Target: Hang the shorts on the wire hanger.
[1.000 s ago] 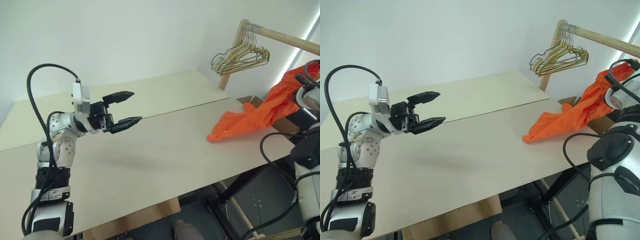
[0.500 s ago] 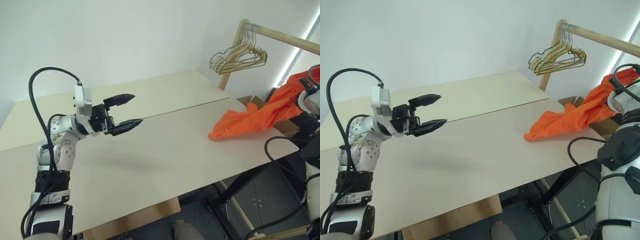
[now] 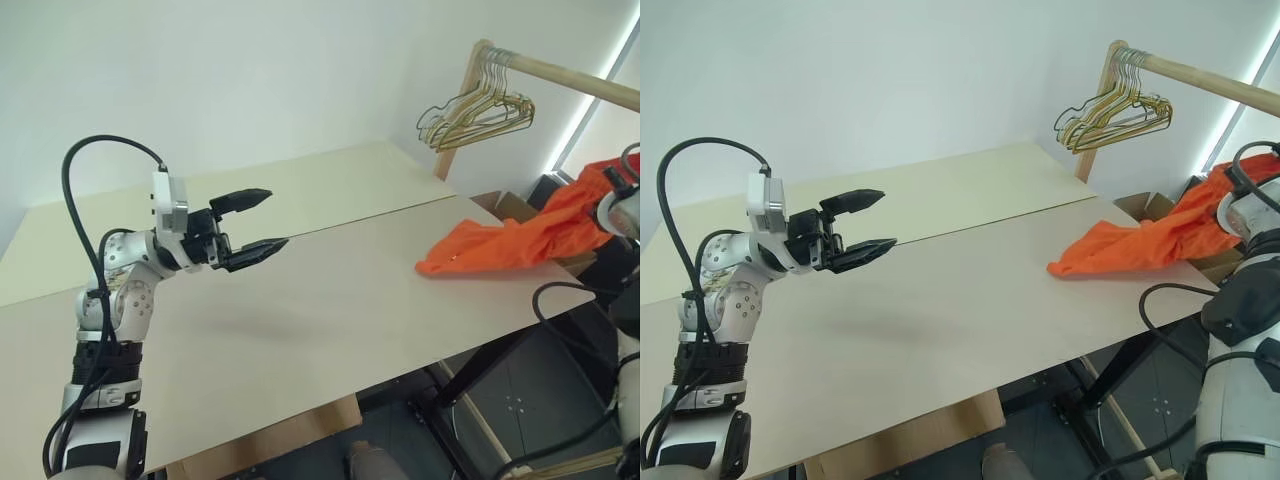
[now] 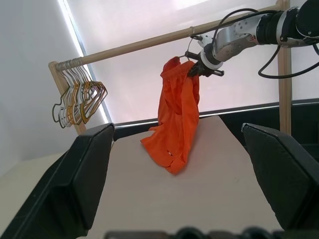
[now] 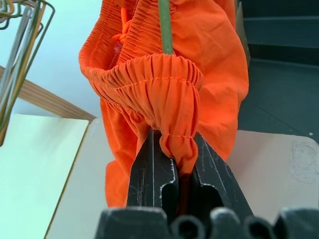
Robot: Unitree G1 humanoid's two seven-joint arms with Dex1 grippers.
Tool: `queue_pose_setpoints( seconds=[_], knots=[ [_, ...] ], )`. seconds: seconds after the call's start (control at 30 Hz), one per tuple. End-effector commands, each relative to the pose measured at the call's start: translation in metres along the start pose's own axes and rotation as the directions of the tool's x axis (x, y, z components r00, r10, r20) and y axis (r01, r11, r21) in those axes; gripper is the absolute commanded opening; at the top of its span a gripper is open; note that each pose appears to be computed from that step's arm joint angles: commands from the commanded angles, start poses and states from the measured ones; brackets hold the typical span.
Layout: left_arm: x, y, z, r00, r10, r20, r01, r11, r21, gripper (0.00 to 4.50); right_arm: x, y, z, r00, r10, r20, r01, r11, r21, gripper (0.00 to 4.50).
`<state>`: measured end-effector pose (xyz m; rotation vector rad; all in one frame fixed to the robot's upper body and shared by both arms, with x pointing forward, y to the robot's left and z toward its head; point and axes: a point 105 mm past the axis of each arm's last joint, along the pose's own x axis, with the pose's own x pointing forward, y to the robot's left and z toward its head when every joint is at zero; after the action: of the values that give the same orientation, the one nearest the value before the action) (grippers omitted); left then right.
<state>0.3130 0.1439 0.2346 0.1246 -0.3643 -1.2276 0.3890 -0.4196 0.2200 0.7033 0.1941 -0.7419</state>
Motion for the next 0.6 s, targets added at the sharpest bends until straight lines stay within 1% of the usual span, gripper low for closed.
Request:
queue_pose_setpoints(
  seconds=[0.03, 0.17, 0.23, 0.3, 0.4, 0.47, 0.5, 0.53, 0.6],
  knots=[
    [0.003, -0.002, 0.01, 1.0, -0.011, 0.019, 0.01, 0.999, 0.043, 4.45, 0.0, 0.0, 0.003, 1.0, 0.002, 0.018, -0.001, 1.0, -0.024, 0.0],
    [0.002, -0.003, 0.011, 1.0, -0.015, 0.026, 0.014, 0.999, 0.042, 4.45, -0.001, -0.003, 0.006, 0.998, -0.036, 0.054, 0.044, 0.989, -0.144, 0.0],
    [0.002, -0.004, 0.011, 0.999, -0.017, 0.028, 0.016, 0.999, 0.042, 4.5, -0.001, -0.003, 0.008, 0.997, -0.039, 0.065, 0.048, 0.987, -0.15, 0.66],
    [0.001, -0.006, 0.011, 0.999, -0.021, 0.035, 0.02, 0.999, 0.039, 4.5, -0.001, 0.0, 0.009, 0.997, -0.032, 0.075, 0.044, 0.985, -0.166, 1.15],
    [0.001, -0.008, 0.013, 0.999, -0.032, 0.044, 0.03, 0.999, 0.032, 4.5, -0.002, 0.004, 0.011, 0.996, -0.015, 0.086, 0.031, 0.982, -0.187, 2.23],
    [0.0, -0.008, 0.013, 0.998, -0.031, 0.046, 0.03, 0.999, 0.032, 4.5, -0.003, 0.005, 0.012, 0.996, -0.017, 0.093, 0.035, 0.98, -0.195, 2.8],
    [0.0, -0.008, 0.013, 0.998, -0.031, 0.048, 0.03, 0.999, 0.032, 4.5, -0.003, 0.005, 0.013, 0.995, -0.024, 0.1, 0.044, 0.978, -0.203, 3.22],
    [0.0, -0.009, 0.014, 0.998, -0.031, 0.051, 0.029, 0.999, 0.032, 4.5, -0.003, 0.005, 0.013, 0.994, -0.024, 0.105, 0.046, 0.976, -0.215, 3.5],
    [0.0, -0.01, 0.015, 0.998, -0.031, 0.062, 0.029, 0.999, 0.033, 4.5, -0.003, 0.006, 0.014, 0.993, -0.031, 0.11, 0.055, 0.974, -0.218, 4.2]
  ],
)
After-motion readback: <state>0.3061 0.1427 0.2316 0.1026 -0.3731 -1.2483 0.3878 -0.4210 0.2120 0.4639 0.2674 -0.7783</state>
